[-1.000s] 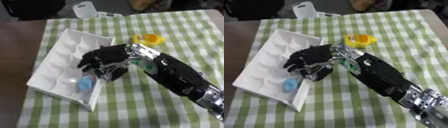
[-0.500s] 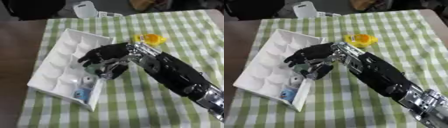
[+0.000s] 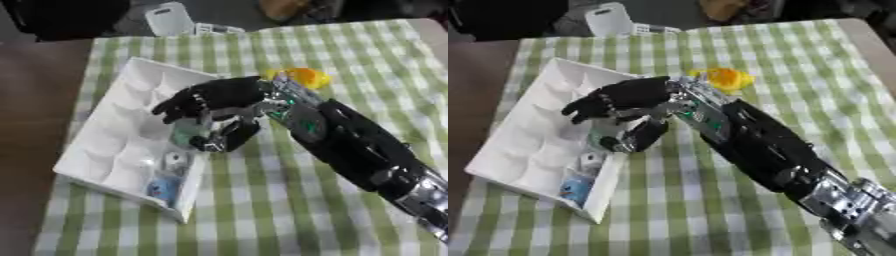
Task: Pick up objects on the table and place them in the box.
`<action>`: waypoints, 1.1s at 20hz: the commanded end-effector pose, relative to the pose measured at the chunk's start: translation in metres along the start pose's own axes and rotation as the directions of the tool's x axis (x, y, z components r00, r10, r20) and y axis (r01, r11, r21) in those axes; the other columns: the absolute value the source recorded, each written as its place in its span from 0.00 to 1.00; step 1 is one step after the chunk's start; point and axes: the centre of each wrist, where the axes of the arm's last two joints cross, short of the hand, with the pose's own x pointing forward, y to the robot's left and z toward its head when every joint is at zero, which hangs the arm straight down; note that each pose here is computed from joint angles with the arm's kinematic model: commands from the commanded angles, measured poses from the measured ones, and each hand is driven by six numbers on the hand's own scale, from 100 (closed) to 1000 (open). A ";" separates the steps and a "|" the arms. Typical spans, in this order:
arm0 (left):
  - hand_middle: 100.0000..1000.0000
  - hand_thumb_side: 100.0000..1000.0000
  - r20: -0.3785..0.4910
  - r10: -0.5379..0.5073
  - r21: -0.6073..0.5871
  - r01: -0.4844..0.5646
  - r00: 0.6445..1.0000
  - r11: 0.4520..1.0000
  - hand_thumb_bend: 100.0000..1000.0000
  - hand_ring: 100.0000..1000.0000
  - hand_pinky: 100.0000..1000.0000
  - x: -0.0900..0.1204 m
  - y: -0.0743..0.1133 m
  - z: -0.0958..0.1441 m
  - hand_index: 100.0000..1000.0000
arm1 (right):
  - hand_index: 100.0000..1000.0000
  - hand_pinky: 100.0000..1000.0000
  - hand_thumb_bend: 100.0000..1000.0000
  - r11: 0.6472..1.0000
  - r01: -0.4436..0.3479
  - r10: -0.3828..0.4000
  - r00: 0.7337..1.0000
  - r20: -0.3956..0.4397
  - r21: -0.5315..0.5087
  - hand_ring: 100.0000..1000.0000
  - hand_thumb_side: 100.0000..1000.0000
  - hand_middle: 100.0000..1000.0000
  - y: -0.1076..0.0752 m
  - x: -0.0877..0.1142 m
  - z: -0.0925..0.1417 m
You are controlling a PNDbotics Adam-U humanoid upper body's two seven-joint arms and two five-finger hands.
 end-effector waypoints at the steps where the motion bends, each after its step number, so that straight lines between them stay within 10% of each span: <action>1: 0.88 0.86 0.026 -0.009 0.003 0.009 1.000 1.000 0.08 0.67 0.71 0.006 0.002 -0.002 0.73 | 1.00 0.91 0.00 0.990 -0.133 0.124 0.982 0.145 0.057 0.86 0.00 0.95 -0.030 0.001 0.017; 7: 0.88 0.87 0.016 -0.016 0.009 0.016 1.000 1.000 0.08 0.67 0.71 0.005 0.004 0.001 0.73 | 0.98 0.80 0.00 0.983 -0.039 0.041 0.999 0.005 -0.177 0.78 0.00 0.87 -0.052 0.009 0.036; 14: 0.88 0.88 -0.008 -0.038 0.037 0.039 0.999 0.999 0.08 0.67 0.71 0.002 0.011 0.007 0.74 | 0.99 0.73 0.00 0.883 0.102 -0.133 0.990 -0.036 -0.458 0.75 0.00 0.88 -0.076 0.034 0.046; 22: 0.89 0.88 -0.036 -0.088 0.115 0.092 0.995 0.989 0.07 0.67 0.71 0.000 0.025 0.015 0.74 | 0.99 0.70 0.00 0.853 0.182 -0.200 0.980 0.016 -0.489 0.74 0.04 0.90 -0.079 0.060 0.052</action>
